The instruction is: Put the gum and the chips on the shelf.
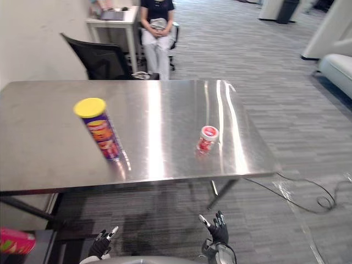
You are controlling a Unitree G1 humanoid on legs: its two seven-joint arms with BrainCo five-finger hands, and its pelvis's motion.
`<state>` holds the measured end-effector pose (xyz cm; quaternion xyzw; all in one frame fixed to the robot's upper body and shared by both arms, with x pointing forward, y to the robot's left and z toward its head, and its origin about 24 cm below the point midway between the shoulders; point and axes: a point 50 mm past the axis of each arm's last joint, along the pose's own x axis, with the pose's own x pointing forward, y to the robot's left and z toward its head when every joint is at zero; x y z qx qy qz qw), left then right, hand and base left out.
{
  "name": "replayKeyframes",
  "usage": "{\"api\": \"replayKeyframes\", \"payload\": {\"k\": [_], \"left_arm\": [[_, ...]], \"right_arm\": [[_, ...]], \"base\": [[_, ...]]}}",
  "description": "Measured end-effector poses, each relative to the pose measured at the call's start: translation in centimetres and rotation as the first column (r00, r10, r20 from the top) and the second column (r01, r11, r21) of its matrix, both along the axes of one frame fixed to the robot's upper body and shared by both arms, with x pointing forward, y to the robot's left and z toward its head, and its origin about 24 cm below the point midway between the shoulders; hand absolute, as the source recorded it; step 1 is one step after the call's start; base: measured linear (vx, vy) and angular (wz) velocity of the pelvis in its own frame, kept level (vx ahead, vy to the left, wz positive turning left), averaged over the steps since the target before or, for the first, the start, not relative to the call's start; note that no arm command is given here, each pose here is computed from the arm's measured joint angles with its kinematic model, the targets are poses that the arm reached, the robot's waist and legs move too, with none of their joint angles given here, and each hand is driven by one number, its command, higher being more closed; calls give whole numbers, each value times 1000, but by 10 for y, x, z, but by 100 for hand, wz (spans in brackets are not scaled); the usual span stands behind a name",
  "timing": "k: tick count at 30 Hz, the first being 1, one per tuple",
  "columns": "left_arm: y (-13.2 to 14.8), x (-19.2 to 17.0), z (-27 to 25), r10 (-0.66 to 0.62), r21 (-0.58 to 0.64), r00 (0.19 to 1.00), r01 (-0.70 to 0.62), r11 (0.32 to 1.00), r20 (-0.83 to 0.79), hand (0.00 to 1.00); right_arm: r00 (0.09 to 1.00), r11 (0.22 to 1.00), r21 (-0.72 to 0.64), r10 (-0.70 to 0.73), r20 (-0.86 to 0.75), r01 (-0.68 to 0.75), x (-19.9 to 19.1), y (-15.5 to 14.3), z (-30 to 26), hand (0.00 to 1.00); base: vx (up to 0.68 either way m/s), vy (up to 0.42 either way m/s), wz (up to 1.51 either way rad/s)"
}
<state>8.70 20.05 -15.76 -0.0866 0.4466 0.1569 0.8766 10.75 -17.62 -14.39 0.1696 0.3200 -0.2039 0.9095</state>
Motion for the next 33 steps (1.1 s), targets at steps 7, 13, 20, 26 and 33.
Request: {"api": "replayKeyframes", "payload": {"k": [7,13,20,26,33], "left_arm": [[-6,1,-3,-60,-11,997,60,998,-44,0],[-4,0,-3,-55,1,997,55,998,-49,0],[0,2,-3,-51,20,997,52,998,-53,0],[2,1,-3,5,14,999,-4,1000,-45,0],[8,-15,-2,106,-14,994,-107,994,-26,0]], "right_arm": [[996,999,-52,-19,-83,15,-16,-17,-5,0],[994,998,-53,-39,-107,33,-7,-14,-6,0],[972,981,-71,-188,-138,180,-11,-28,-7,0],[884,892,-147,-447,-140,428,-20,-58,-3,0],[654,624,-199,-699,289,756,-4,-164,66,0]], "base": [[-5,-148,-8],[33,-3,5],[73,5,0],[31,-2,-2],[0,47,-6]]}}
